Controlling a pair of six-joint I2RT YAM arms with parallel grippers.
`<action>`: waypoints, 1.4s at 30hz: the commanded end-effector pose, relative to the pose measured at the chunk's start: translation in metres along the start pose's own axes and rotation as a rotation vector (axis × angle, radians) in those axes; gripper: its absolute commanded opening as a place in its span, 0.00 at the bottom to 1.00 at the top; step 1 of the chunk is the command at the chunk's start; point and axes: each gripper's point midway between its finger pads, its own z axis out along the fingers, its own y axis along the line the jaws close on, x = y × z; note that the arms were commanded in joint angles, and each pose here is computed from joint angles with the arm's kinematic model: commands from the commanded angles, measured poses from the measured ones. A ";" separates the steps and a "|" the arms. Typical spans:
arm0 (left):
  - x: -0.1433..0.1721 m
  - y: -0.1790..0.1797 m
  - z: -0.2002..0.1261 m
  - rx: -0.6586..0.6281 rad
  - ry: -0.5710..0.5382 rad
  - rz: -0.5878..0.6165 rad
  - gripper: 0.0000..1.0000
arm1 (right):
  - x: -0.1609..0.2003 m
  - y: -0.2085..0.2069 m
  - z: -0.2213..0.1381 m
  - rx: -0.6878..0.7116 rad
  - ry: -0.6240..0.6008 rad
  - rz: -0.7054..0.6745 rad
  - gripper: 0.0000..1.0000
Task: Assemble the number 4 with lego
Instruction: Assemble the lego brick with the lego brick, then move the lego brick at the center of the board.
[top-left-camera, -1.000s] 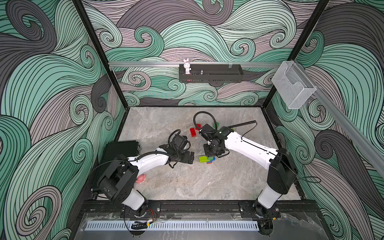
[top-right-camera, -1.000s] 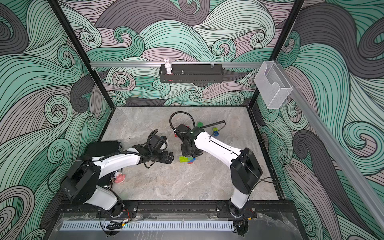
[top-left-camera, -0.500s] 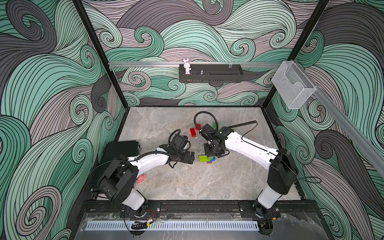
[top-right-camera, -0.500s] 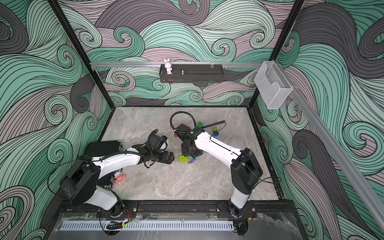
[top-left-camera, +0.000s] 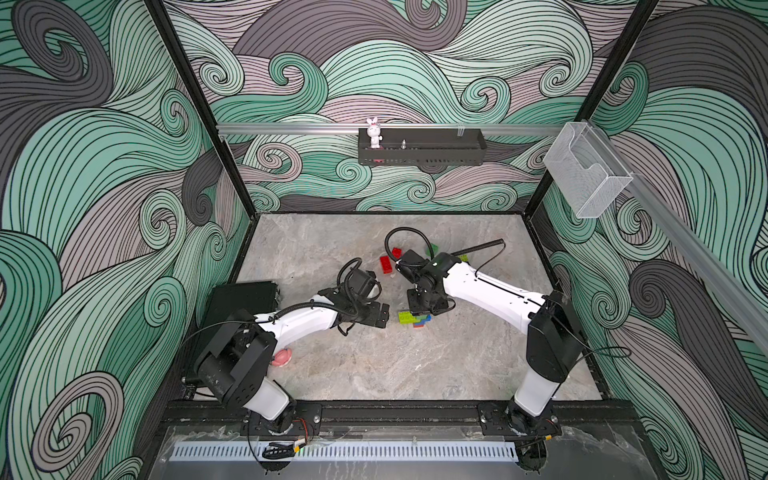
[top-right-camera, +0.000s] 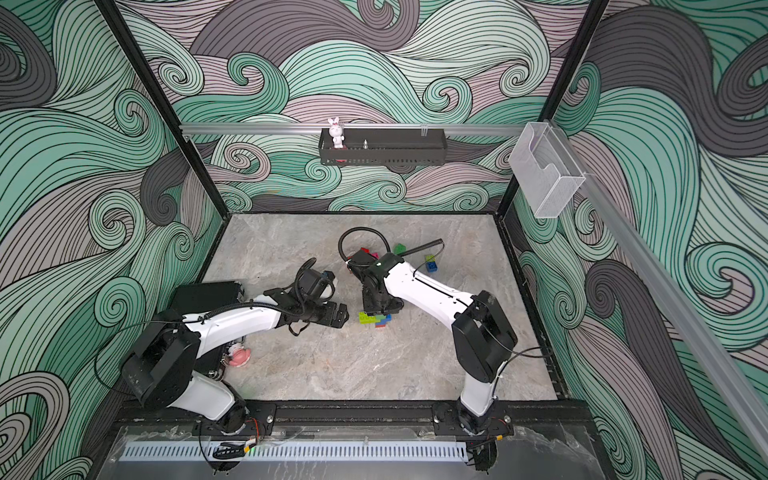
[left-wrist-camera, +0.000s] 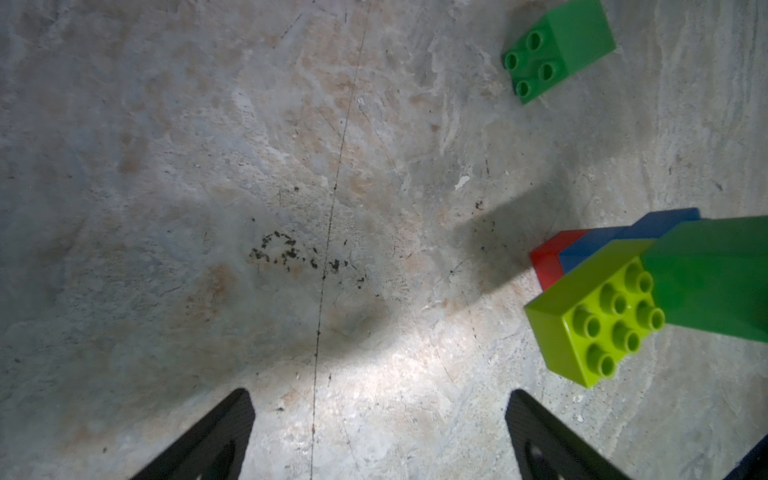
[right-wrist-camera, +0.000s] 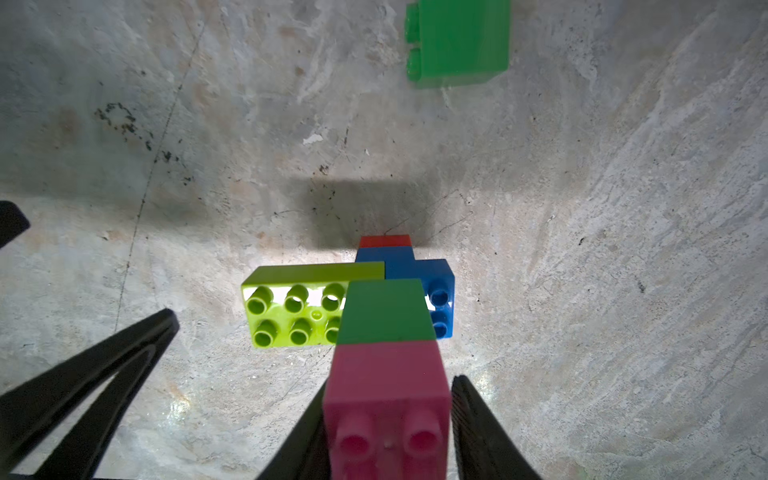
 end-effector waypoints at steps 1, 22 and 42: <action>-0.013 -0.005 -0.012 0.015 -0.034 0.008 0.99 | -0.004 -0.001 -0.009 0.002 -0.014 0.001 0.48; -0.157 -0.006 0.003 -0.122 -0.175 0.200 0.74 | -0.023 -0.071 -0.126 -0.160 -0.785 0.122 0.99; -0.238 0.010 0.126 -0.168 -0.089 0.286 0.63 | 0.003 -0.117 -0.121 -0.085 -0.818 0.129 0.99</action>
